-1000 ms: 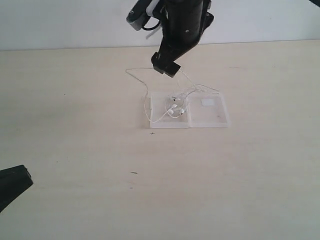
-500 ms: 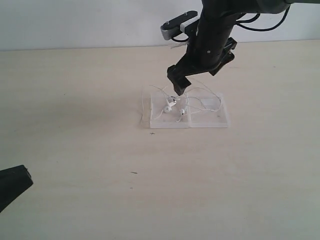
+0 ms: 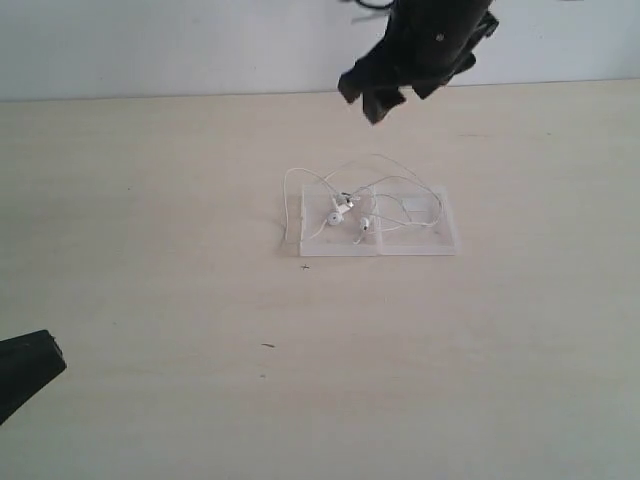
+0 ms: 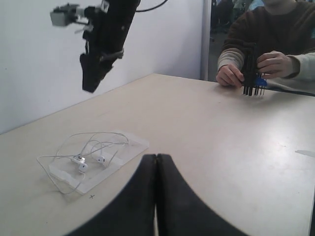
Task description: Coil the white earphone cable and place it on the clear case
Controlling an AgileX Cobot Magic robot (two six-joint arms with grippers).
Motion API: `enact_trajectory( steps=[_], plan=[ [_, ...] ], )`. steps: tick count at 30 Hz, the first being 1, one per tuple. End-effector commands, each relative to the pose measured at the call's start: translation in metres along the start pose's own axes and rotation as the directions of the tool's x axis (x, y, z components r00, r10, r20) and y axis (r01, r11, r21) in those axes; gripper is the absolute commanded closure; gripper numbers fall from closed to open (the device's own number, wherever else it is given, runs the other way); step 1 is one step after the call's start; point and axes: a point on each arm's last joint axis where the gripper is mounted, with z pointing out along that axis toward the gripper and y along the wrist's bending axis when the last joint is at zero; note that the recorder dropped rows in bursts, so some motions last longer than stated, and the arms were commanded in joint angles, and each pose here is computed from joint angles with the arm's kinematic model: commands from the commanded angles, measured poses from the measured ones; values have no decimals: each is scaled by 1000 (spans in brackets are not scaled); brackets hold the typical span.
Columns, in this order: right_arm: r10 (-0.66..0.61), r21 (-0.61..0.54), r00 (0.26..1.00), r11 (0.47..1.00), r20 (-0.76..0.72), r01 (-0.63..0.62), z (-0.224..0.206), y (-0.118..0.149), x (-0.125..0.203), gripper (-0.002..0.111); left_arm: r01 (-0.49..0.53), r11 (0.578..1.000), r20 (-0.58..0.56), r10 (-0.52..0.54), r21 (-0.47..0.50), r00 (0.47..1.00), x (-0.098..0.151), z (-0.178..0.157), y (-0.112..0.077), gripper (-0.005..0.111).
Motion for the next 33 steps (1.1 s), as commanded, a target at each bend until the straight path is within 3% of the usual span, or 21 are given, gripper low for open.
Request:
enact_trajectory(
  steps=[1,3,7,14,18,23,33],
  plan=[
    [86,-89,991,993,105,-77,-53,7,8,93,3,1000,7,-3,-5,1000,0,0,0,107],
    [114,-127,984,987,136,-97,-66,11,20,108,3,1000,7,-3,-5,1000,0,0,0,107],
    [183,-182,963,972,195,-148,-83,19,58,108,3,1000,7,-3,-5,1000,0,0,0,107],
    [196,-160,920,976,340,-149,-107,26,151,108,3,1000,7,-3,-5,1000,0,0,0,107],
    [307,-249,859,944,409,-218,-123,33,189,108,3,1000,7,-3,-3,1000,0,0,0,107],
    [333,-300,837,930,435,-213,-145,39,212,108,3,1000,7,-3,-3,1000,0,0,0,107],
    [332,-312,770,933,545,-181,-174,39,223,108,3,1000,7,-3,-3,1000,0,0,0,107]
  ],
)
